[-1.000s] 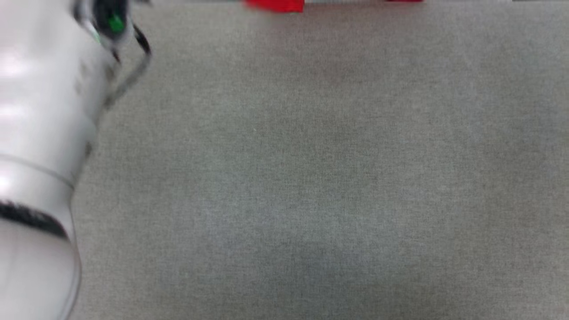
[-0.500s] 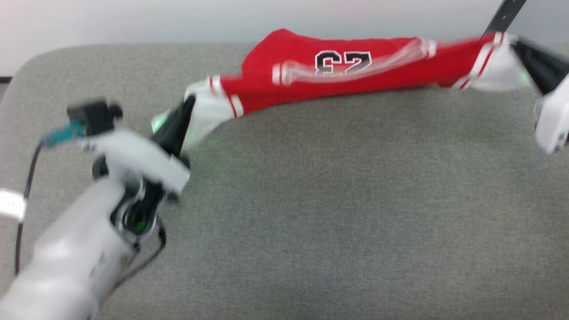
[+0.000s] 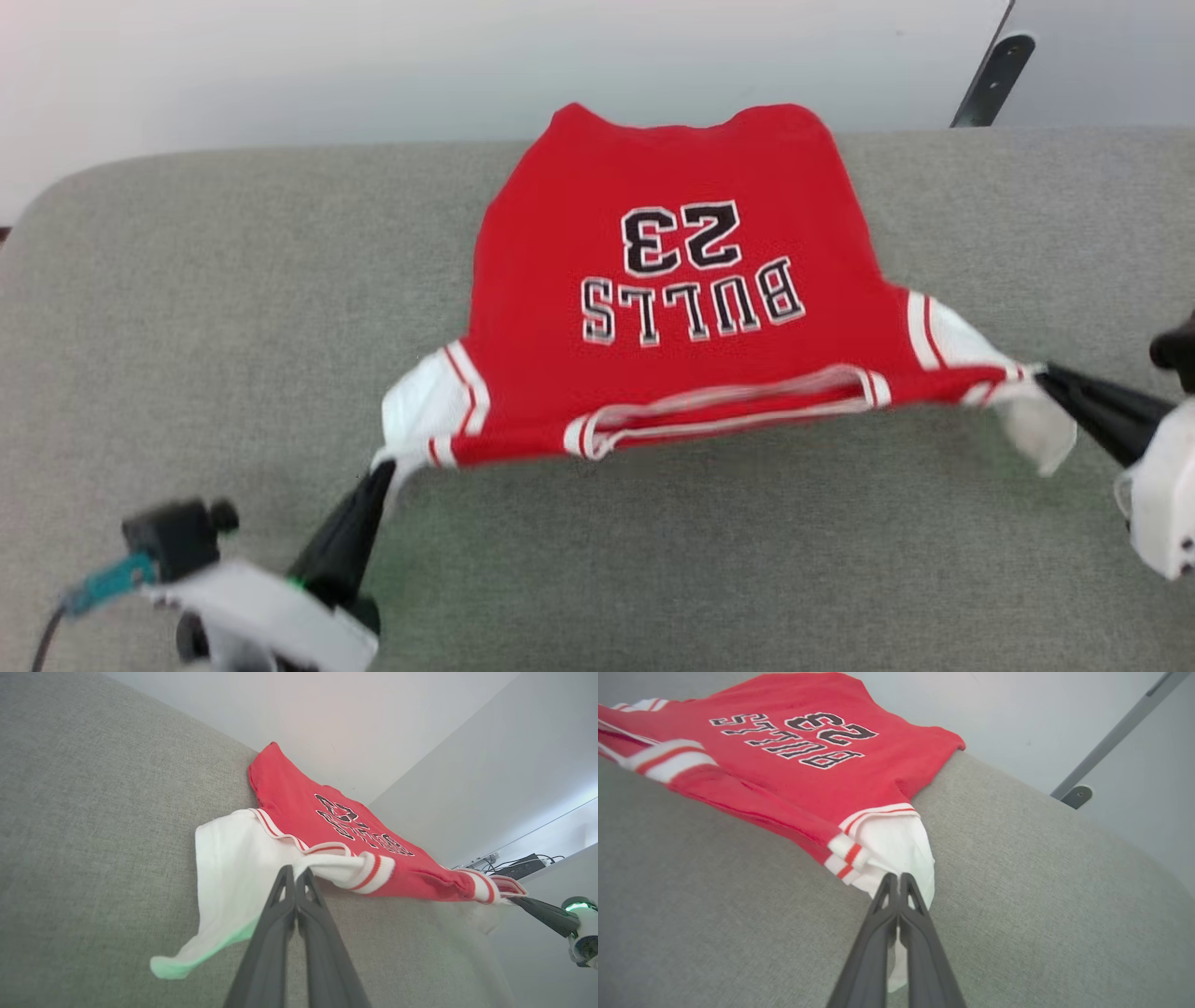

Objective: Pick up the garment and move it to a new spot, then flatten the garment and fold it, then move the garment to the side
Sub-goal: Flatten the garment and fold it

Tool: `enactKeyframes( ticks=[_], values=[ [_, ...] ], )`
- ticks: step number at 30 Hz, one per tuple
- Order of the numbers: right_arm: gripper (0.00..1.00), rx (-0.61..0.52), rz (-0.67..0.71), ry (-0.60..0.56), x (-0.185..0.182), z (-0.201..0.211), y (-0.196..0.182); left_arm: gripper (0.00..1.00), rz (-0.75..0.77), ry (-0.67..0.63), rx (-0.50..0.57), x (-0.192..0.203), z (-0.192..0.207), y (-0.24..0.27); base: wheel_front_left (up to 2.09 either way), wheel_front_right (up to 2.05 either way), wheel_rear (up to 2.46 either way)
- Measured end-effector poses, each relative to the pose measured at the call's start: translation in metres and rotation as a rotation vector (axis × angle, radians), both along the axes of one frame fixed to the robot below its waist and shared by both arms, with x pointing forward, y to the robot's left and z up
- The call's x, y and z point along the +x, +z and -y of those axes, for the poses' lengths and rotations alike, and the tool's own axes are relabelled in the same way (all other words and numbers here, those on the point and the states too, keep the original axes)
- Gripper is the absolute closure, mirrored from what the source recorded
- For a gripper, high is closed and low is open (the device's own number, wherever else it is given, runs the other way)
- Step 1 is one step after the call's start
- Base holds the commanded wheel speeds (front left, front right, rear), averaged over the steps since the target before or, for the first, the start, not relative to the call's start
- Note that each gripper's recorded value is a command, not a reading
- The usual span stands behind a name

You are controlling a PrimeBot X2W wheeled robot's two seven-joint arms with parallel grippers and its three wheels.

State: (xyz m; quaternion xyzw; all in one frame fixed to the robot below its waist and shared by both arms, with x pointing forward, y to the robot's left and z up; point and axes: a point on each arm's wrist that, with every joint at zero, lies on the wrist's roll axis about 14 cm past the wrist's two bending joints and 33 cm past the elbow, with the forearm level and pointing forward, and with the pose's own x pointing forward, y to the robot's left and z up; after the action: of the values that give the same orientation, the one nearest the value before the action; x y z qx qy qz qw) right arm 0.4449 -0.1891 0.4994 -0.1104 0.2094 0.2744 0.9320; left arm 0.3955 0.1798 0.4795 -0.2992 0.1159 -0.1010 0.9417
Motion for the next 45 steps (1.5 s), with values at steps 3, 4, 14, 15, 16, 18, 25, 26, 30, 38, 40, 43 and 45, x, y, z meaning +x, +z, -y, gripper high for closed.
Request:
enactKeyframes(
  ticks=[3,4,14,15,16,18,25,26,30,38,40,43,45],
  values=[
    [1.00,-0.023,-0.031,-0.013,-0.018,0.007,0.000,1.00,-0.024,-0.007,0.014,-0.022,0.003,-0.003,0.00,0.00,0.00],
    [1.00,-0.034,-0.045,-0.016,-0.025,0.008,-0.001,1.00,-0.034,-0.012,0.024,-0.029,0.004,-0.004,0.00,0.00,0.00],
    [1.00,-0.060,-0.154,-0.045,-0.082,-0.007,-0.005,1.00,-0.092,-0.014,0.046,-0.063,0.008,0.000,0.00,0.00,0.00],
    [1.00,-0.055,-0.167,-0.047,-0.086,-0.010,-0.006,1.00,-0.094,-0.015,0.044,-0.063,0.009,-0.001,0.00,0.00,0.00],
    [1.00,-0.052,-0.179,-0.049,-0.089,-0.013,-0.008,1.00,-0.102,-0.021,0.046,-0.063,0.011,-0.003,0.00,0.00,0.00],
    [1.00,-0.048,-0.218,-0.053,-0.094,-0.016,-0.013,1.00,-0.116,-0.029,0.046,-0.063,0.015,-0.009,0.00,0.00,0.00],
    [1.00,-0.038,-0.359,-0.069,-0.104,-0.019,-0.047,1.00,-0.194,-0.076,0.095,-0.058,0.026,-0.044,0.00,0.00,0.00],
    [1.00,-0.039,-0.382,-0.070,-0.105,-0.019,-0.053,1.00,-0.204,-0.080,0.105,-0.056,0.026,-0.049,0.00,0.00,0.00],
    [1.00,-0.067,-0.446,-0.068,-0.105,-0.017,-0.077,1.00,-0.254,-0.108,0.152,-0.054,0.028,-0.069,0.00,0.00,0.00],
    [1.00,-0.111,-0.515,-0.037,-0.095,-0.022,-0.120,1.00,-0.330,-0.158,0.242,-0.052,0.029,-0.097,0.00,0.00,0.00],
    [1.00,-0.139,-0.511,-0.022,-0.092,-0.022,-0.129,1.00,-0.343,-0.159,0.239,-0.051,0.030,-0.101,0.00,0.00,0.00],
    [1.00,-0.141,-0.525,-0.005,-0.091,-0.027,-0.140,1.00,-0.354,-0.153,0.236,-0.051,0.028,-0.104,0.00,0.00,0.00],
    [1.00,-0.145,-0.529,0.003,-0.090,-0.028,-0.145,1.00,-0.358,-0.152,0.233,-0.051,0.028,-0.106,0.00,0.00,0.00]
  ],
)
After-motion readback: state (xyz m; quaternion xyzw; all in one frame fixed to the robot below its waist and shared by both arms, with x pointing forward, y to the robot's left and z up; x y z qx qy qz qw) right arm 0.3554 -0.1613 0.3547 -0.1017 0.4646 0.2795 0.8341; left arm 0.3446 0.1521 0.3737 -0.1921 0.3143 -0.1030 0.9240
